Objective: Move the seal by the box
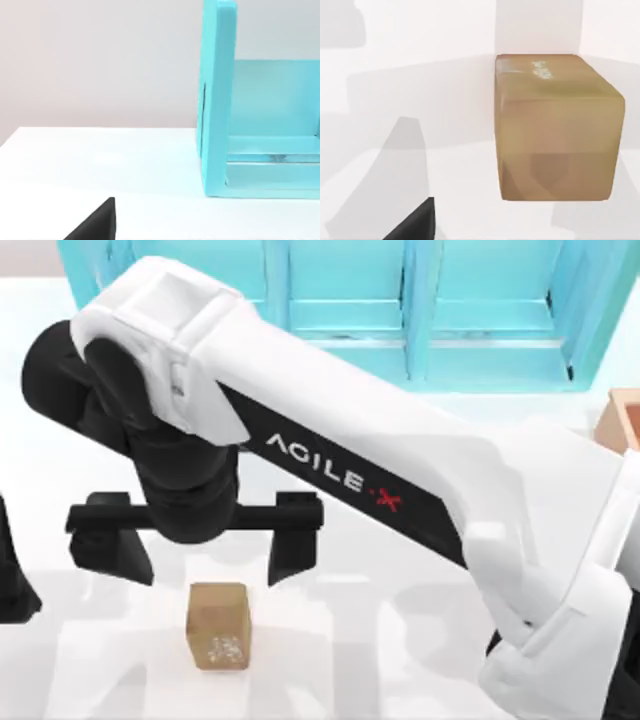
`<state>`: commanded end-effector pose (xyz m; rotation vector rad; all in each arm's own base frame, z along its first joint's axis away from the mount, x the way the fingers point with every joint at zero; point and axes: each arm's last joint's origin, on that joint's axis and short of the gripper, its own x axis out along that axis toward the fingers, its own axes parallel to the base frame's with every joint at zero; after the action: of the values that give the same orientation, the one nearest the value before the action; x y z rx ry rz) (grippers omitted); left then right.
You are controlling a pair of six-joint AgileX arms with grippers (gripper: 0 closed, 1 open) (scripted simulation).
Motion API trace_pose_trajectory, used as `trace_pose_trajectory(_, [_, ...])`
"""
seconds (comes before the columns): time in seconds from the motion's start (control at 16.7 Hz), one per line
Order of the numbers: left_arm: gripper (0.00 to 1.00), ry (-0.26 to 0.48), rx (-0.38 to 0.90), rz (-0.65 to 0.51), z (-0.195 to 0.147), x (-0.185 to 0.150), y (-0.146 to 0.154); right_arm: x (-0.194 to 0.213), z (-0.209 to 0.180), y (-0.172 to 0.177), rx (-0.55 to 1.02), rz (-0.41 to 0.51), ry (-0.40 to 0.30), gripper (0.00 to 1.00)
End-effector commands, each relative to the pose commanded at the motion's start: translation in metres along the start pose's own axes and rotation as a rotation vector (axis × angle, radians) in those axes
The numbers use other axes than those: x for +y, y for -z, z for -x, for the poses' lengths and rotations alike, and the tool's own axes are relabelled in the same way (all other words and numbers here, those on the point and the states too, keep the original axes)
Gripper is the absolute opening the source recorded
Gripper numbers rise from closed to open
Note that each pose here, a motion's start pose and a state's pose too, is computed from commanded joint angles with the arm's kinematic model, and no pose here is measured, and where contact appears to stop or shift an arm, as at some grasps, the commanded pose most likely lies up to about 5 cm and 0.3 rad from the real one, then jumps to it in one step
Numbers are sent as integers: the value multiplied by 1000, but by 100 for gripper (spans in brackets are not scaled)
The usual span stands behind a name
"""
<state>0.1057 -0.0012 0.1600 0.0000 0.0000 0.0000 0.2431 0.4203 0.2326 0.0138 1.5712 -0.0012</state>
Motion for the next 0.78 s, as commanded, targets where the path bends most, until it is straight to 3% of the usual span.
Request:
trace_pose_trajectory(0.48, [100, 0, 0, 0, 0, 0, 0, 1, -7, -3, -2, -2, -3, 100])
trace_pose_trajectory(0.78, [100, 0, 0, 0, 0, 0, 0, 5, -46, -5, 1, 0, 2, 100])
